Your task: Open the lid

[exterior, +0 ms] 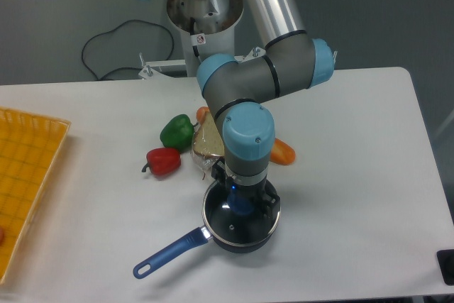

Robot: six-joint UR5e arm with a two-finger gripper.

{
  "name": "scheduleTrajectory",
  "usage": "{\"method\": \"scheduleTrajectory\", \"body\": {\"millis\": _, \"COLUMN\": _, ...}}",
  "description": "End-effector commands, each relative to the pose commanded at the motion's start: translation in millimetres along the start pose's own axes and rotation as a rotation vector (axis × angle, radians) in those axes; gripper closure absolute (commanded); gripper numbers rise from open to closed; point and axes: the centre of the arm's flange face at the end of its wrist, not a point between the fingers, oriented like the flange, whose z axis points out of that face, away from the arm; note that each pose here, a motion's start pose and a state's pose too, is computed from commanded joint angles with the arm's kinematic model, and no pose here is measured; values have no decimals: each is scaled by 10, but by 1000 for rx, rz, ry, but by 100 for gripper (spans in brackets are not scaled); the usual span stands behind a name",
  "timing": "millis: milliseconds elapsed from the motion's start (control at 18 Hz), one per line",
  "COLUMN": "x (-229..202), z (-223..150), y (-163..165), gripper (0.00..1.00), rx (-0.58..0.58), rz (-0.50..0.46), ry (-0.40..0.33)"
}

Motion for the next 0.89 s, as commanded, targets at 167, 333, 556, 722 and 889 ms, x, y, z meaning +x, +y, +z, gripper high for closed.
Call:
{"method": "scheduleTrajectory", "body": {"millis": 167, "x": 7, "z": 12, "y": -8, "gripper": 3, "rx": -2, "rz": -8, "ry": 3}}
{"method": "scheduleTrajectory", "body": {"millis": 333, "x": 2, "z": 4, "y": -11, "gripper": 10, "rx": 0, "rz": -21, "ry": 0}}
{"method": "scheduleTrajectory", "body": {"millis": 556, "x": -2, "z": 1, "y": -19, "gripper": 26, "rx": 4, "rz": -50, "ry": 3}}
{"method": "scheduleTrajectory", "body": {"millis": 722, "x": -3, "z": -7, "y": -27, "gripper": 36, "rx": 11, "rz": -67, "ry": 3}}
{"method": "scheduleTrajectory", "body": {"millis": 889, "x": -9, "z": 6, "y": -32, "gripper": 45, "rx": 11, "rz": -80, "ry": 6}}
